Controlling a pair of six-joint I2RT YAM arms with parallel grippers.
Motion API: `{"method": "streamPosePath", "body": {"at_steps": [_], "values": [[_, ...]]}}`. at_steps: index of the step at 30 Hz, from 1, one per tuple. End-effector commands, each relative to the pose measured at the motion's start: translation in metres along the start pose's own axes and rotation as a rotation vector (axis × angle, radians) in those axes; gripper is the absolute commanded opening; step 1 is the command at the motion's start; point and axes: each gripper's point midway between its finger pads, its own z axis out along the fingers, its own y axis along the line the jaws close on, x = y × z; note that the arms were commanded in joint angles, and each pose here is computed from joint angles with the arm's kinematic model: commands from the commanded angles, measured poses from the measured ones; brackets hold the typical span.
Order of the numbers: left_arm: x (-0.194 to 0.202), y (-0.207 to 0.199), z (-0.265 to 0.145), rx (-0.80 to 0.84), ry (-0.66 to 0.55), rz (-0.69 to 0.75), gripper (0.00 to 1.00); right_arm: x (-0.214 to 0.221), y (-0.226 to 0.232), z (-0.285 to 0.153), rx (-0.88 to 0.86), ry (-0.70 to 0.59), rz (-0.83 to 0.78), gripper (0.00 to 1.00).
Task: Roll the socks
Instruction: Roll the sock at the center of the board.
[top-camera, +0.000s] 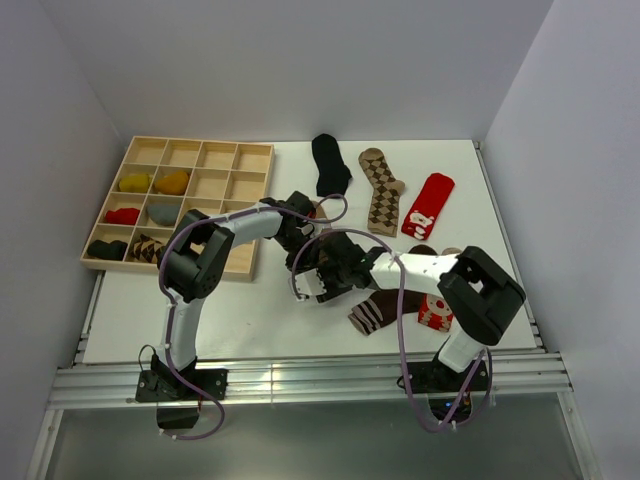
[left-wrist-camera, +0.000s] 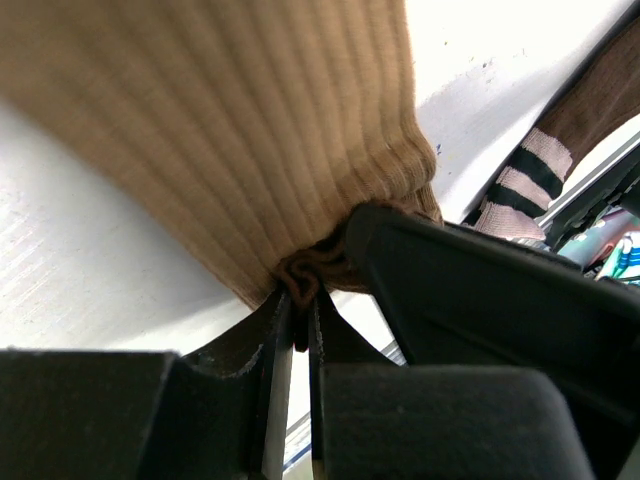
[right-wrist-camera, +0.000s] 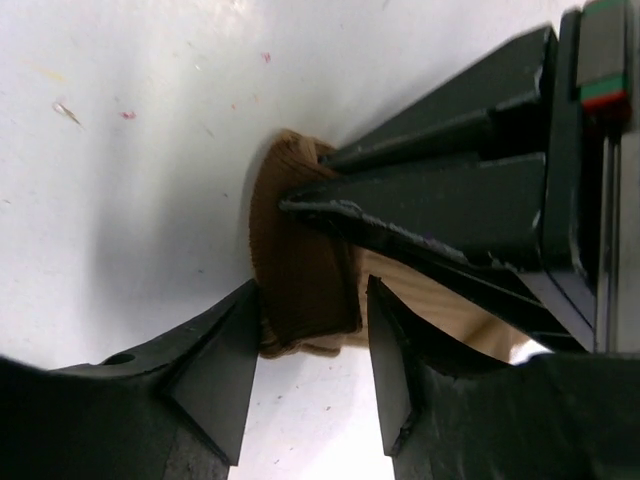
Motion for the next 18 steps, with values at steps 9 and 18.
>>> {"method": "streamPosePath", "body": {"at_steps": [9, 18], "values": [[-0.011, -0.007, -0.006, 0.001, -0.059, -0.014, 0.20, 0.015, 0.008, -0.016, -0.076, -0.029, 0.170, 0.15], [-0.029, -0.035, -0.020, 0.084, -0.260, -0.092, 0.38, 0.016, 0.014, -0.046, -0.338, -0.171, 0.443, 0.13]]}}
